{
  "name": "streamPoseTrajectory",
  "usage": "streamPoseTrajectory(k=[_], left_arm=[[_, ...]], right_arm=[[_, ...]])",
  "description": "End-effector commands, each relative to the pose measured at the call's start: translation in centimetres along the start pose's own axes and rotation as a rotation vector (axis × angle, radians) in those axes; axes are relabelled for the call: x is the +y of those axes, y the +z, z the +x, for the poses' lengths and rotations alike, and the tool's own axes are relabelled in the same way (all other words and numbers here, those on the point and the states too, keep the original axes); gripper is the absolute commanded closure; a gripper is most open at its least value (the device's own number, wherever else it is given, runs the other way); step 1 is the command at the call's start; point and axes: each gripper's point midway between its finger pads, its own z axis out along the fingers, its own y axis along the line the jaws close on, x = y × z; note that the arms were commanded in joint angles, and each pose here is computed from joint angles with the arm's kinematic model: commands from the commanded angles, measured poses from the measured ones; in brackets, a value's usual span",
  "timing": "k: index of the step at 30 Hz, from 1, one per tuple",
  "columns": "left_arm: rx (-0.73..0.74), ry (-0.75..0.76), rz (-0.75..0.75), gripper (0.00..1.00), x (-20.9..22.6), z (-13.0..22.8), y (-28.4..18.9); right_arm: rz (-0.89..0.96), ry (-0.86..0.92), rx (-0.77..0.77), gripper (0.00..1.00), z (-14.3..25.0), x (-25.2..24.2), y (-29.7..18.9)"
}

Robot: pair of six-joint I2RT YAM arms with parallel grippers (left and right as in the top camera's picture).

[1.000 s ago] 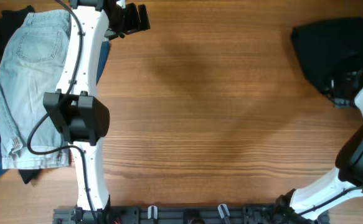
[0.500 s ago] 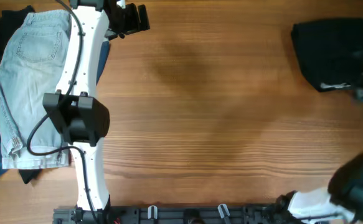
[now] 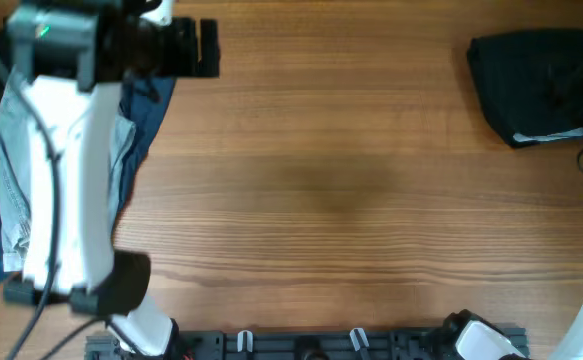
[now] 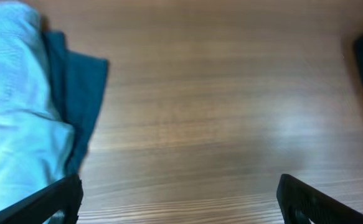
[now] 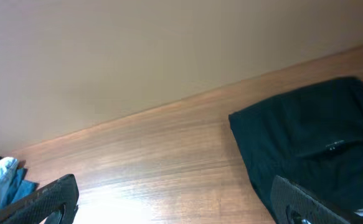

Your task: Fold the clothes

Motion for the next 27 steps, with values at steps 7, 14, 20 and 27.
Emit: streamPoseTrajectory(k=[7,14,20,27], left_arm=[[-0.276,0.04,0.036,0.0,-0.1,3.4,-13.8],[-0.345,0.053,0.102,0.0,-0.9,5.4,-17.5],[-0.389,0.044,0.091,0.0,-0.4,6.7,-19.5],[-0.434,-0.061,0.004,0.0,1.5,5.4,-19.5]], right_arm=[[-0.033,-0.026,0.004,0.0,-0.1,0.4,0.3],[-0.033,-0.026,0.004,0.0,-0.1,0.3,0.3],[-0.033,-0.026,0.004,0.0,-0.1,0.4,0.3],[-0.033,-0.026,0.004,0.0,-0.1,0.4,0.3]])
